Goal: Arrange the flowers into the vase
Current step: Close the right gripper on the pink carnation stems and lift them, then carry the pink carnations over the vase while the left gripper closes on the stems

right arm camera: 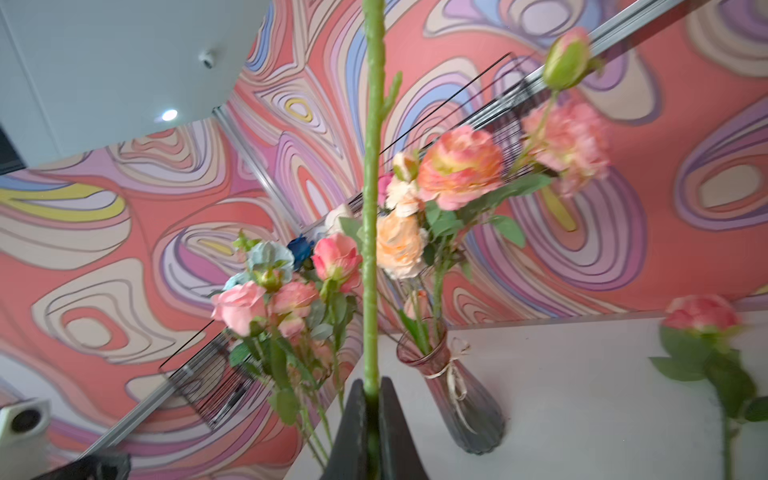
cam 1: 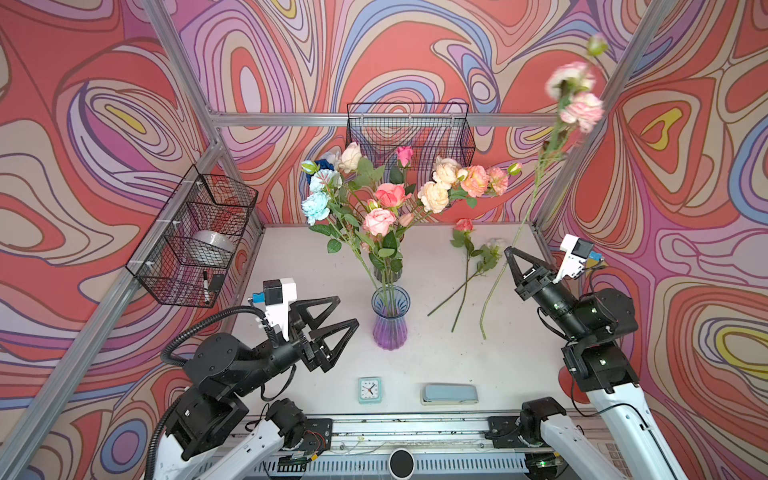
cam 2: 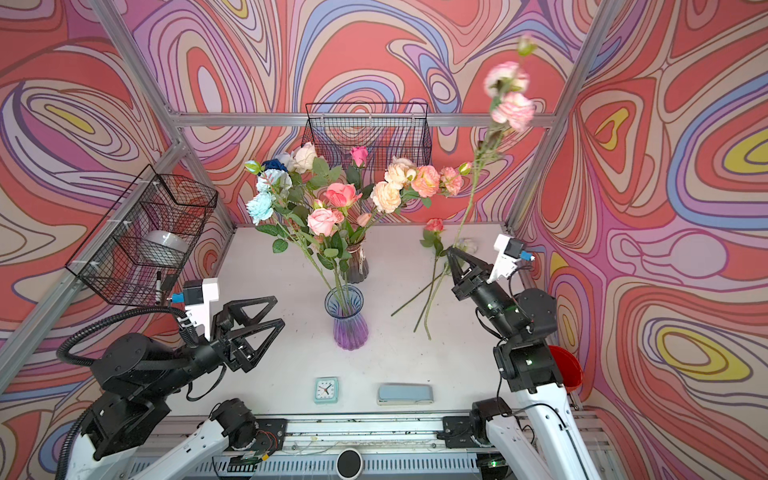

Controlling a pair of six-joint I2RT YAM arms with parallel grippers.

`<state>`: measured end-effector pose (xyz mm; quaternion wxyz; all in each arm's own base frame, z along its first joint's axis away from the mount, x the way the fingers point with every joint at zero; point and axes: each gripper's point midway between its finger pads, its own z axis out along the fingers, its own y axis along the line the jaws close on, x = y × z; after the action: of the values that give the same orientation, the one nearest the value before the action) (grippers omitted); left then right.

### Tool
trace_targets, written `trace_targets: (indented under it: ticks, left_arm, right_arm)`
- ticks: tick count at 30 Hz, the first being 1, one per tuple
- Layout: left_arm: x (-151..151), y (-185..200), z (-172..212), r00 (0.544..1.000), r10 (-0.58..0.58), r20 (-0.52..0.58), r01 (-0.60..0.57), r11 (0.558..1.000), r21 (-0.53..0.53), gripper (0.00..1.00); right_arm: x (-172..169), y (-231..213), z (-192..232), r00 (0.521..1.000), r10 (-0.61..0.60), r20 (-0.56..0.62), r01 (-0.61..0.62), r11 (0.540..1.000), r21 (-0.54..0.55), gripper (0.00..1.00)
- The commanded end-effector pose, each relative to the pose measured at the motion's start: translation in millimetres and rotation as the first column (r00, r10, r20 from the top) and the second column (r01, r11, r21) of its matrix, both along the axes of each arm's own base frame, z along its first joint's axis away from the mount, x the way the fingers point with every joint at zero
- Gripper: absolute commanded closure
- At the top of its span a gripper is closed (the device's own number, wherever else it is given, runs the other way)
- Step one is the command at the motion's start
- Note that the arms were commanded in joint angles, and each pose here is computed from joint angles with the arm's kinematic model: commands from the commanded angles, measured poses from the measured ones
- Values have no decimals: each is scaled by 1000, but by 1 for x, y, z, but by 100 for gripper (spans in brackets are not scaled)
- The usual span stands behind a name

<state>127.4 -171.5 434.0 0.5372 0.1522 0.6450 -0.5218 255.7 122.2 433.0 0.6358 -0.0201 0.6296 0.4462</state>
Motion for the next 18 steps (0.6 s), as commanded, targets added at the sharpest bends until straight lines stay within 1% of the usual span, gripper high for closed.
trace_targets:
  ticks: [1,4,8,9,12,16,18]
  left_arm:
    - [-12,-16,34,987,-117,105,121,992,-29,2]
    - [-7,-29,44,980,-165,108,170,985,-38,3]
    - [3,-40,53,976,-183,116,190,980,-60,5]
    - [5,-41,55,976,-182,122,191,979,-67,7]
    - [11,-49,60,972,-199,124,209,975,-71,18]
    - [15,-53,63,970,-204,131,214,974,-69,23]
    - [14,-53,64,969,-202,141,213,975,-66,30]
  right_arm:
    - [-35,40,23,959,272,74,-270,962,-38,100]
    - [-48,68,23,930,360,71,-354,931,-85,100]
    - [-72,125,15,880,471,61,-457,875,-161,100]
    - [-81,140,13,867,493,67,-476,861,-183,100]
    - [-101,170,13,829,552,88,-527,824,-208,100]
    - [-117,201,7,782,618,82,-590,775,-224,100]
    - [-122,212,3,765,639,74,-611,758,-229,100]
